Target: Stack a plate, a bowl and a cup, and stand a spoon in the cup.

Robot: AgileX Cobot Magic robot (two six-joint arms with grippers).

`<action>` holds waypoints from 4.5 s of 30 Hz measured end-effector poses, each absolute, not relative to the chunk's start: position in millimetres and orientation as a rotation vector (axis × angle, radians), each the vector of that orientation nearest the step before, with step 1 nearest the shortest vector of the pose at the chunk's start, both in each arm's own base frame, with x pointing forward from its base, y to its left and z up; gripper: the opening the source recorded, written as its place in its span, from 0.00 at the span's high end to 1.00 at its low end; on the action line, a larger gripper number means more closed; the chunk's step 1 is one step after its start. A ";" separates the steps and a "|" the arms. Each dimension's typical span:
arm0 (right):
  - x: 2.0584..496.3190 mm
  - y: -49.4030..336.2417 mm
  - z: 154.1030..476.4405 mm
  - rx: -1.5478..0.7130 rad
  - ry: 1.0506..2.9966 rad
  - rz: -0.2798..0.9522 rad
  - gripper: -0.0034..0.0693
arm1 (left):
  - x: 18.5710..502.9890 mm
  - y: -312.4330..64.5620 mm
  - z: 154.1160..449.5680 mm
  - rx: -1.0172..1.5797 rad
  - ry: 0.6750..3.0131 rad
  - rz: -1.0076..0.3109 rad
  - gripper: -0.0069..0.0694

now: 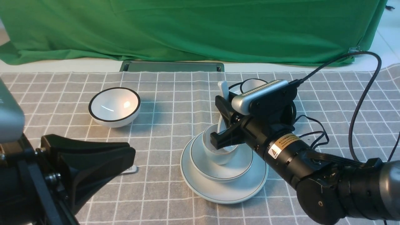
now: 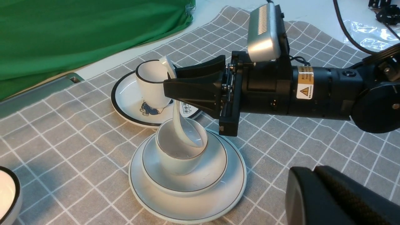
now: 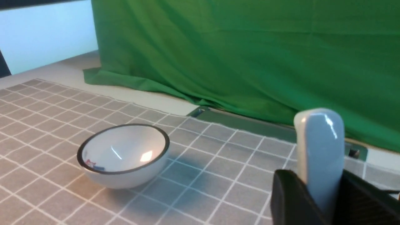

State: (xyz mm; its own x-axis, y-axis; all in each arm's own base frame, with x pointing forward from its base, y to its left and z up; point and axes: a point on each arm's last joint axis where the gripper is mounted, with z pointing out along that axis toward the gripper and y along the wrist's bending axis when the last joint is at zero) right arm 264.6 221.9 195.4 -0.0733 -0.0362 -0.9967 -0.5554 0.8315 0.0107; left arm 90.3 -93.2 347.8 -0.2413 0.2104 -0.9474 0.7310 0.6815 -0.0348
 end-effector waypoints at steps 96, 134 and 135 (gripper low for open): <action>51.6 2.6 173.6 -0.110 1.909 -0.046 0.93 | 69.5 -59.9 203.9 0.620 1.605 -0.510 0.89; 51.7 2.5 173.7 -0.098 1.907 -0.038 0.83 | 69.7 -59.9 204.9 0.615 1.594 -0.510 0.89; 51.7 2.5 173.7 -0.098 1.907 -0.038 0.83 | 69.9 -59.7 205.3 0.617 1.588 -0.503 0.89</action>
